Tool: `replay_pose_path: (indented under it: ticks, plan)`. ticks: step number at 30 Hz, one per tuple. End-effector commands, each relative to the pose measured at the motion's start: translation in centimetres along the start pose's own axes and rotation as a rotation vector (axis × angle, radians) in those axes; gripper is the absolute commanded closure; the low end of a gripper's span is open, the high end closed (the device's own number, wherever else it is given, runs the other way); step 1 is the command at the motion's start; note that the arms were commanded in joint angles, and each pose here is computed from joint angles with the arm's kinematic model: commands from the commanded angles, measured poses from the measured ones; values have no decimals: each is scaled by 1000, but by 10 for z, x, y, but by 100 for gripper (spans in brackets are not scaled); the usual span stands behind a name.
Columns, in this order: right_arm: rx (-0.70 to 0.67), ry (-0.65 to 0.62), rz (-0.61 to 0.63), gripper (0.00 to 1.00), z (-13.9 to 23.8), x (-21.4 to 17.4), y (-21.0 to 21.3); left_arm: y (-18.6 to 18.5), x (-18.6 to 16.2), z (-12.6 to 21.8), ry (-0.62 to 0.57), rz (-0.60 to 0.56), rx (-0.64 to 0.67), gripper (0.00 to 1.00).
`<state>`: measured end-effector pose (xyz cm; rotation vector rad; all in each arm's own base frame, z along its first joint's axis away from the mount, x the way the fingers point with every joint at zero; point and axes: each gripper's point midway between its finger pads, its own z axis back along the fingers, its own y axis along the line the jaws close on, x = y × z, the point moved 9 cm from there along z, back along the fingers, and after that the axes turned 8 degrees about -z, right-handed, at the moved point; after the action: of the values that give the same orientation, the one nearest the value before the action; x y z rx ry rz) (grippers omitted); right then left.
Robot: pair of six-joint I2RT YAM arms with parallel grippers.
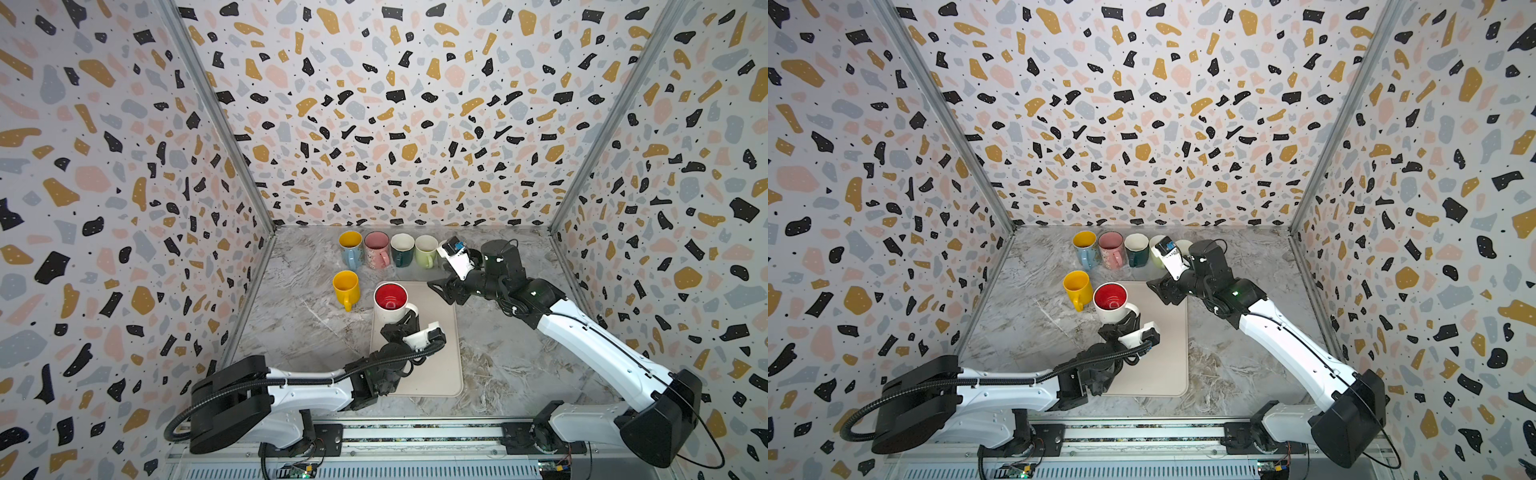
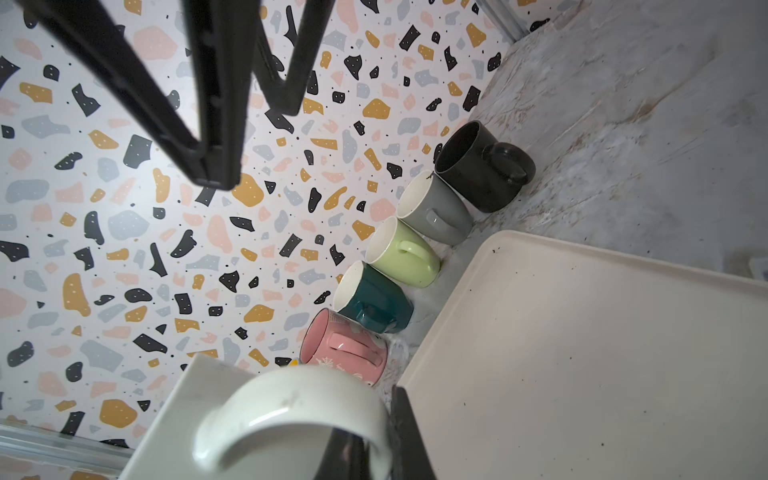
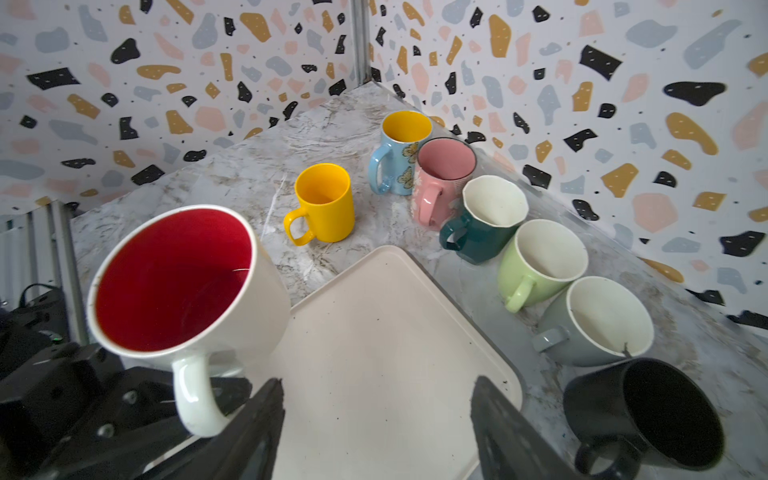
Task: Turn the mug right side up
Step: 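Grasp the white mug handle with the right gripper while the left holds it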
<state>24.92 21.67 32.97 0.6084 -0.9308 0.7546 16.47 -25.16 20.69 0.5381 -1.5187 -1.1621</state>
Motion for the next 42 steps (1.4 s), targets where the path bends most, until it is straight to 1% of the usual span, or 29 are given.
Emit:
replay_pose_path:
  ticks: [1, 6, 11, 16, 20, 29, 42]
  plan:
    - [123, 25, 49, 27, 3, 4, 9, 26, 11, 3, -34, 43, 146, 100]
    - [235, 68, 69, 27, -1, -5, 16, 22, 12, 2, -44, 27, 115, 100]
    - [320, 60, 99, 27, 1, -9, 23, 18, 13, 2, -59, 15, 81, 100]
    - [396, 76, 112, 27, -1, -16, 28, 16, 19, 1, -87, 30, 33, 100]
    - [411, 109, 104, 27, -6, -20, 27, 17, 20, 2, -102, 40, 27, 100]
    - [442, 172, 77, 32, -21, -29, 25, 20, 23, 4, -142, 59, 14, 100]
    - [448, 185, 43, 35, -35, -32, 22, 17, 25, 5, -153, 53, 8, 100]
